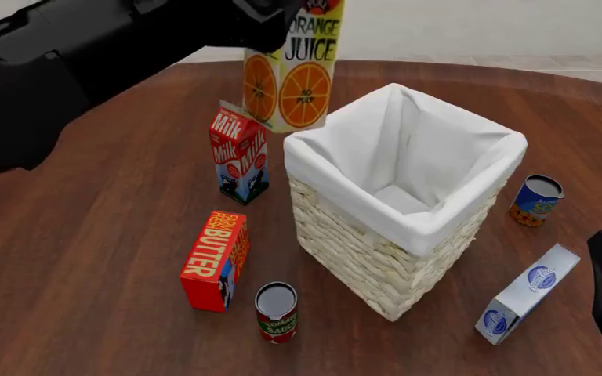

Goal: Pick up the orange juice, and put it in the basket.

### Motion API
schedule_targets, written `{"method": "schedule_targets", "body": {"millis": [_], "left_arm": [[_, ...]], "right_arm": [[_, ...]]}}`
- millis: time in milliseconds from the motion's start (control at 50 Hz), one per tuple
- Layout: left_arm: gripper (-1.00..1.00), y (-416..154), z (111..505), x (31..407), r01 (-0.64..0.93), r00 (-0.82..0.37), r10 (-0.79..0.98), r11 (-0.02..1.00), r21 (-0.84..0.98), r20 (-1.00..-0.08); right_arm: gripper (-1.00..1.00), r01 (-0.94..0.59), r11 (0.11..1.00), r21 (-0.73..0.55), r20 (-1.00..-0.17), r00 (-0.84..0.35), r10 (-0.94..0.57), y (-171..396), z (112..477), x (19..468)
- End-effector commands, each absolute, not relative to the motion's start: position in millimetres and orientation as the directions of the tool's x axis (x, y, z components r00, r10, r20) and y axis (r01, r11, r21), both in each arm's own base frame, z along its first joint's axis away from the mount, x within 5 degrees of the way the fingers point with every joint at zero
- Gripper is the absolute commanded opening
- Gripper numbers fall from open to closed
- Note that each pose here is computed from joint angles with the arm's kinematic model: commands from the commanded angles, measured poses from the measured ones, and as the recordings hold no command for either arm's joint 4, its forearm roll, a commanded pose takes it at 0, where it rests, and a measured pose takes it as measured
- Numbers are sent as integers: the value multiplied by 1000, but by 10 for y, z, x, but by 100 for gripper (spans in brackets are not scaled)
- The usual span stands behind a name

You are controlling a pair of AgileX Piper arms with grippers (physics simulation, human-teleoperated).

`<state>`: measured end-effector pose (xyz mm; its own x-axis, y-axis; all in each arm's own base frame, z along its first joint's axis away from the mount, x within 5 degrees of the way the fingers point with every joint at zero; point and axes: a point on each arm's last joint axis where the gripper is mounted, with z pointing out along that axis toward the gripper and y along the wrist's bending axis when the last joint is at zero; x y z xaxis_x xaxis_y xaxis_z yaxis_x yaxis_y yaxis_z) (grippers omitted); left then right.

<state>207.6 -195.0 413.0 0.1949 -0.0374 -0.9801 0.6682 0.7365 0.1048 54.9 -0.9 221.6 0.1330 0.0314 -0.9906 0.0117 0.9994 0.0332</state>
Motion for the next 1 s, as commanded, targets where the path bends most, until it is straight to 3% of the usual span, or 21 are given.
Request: {"method": "schedule_targets", "body": {"millis": [20, 1000], "left_arm": [[-100, -2112, 4145, 2047, 698, 211, -47, 707, 117, -976], [-100, -3020, 3710, 2357, 767, 196, 2, 623, 155, -981]], "right_arm": [[100, 14, 999, 37, -990, 135, 35, -10, 2221, 548], [100, 5, 999, 46, -988, 145, 45, -6, 2202, 552]]}}
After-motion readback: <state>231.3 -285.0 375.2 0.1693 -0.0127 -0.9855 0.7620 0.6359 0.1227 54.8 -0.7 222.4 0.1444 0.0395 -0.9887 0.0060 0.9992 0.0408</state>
